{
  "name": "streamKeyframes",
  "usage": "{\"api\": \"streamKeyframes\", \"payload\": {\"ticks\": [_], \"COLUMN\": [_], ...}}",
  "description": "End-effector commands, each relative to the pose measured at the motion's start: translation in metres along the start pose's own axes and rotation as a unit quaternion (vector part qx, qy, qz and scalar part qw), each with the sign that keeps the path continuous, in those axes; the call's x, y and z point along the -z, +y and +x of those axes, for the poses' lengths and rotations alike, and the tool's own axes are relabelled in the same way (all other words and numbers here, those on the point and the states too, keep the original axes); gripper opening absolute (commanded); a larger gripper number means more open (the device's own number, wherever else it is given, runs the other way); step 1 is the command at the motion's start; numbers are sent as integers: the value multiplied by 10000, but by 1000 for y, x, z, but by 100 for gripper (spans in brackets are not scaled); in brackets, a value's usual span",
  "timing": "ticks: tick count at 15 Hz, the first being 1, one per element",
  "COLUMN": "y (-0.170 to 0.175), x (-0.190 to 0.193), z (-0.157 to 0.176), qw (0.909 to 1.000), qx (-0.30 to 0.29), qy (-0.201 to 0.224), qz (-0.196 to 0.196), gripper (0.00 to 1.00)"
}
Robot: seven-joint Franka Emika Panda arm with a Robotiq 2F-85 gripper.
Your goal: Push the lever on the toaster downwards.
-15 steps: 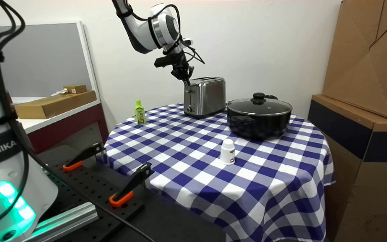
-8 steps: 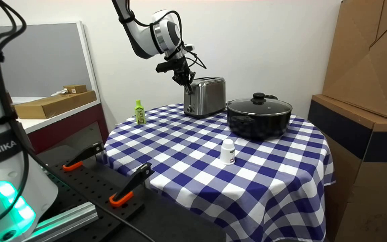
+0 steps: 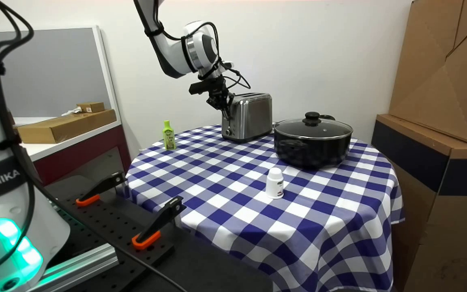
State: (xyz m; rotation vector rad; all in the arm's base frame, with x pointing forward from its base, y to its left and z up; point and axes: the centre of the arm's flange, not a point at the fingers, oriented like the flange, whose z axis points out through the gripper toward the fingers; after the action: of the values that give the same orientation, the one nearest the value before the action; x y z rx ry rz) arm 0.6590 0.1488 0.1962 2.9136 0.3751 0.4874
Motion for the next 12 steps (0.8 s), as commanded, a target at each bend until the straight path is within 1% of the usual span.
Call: {"api": "streamKeyframes", "payload": {"ticks": [1, 7, 10, 12], "y": [-9, -10, -13, -17], "x": [-29, -62, -69, -64], "z": [3, -5, -6, -5], "qw": [9997, 9993, 9990, 9988], "qx": [230, 379, 451, 490], "qy": [24, -26, -45, 3], "qz": [12, -21, -8, 19], "gripper": [0, 0, 0, 0]}}
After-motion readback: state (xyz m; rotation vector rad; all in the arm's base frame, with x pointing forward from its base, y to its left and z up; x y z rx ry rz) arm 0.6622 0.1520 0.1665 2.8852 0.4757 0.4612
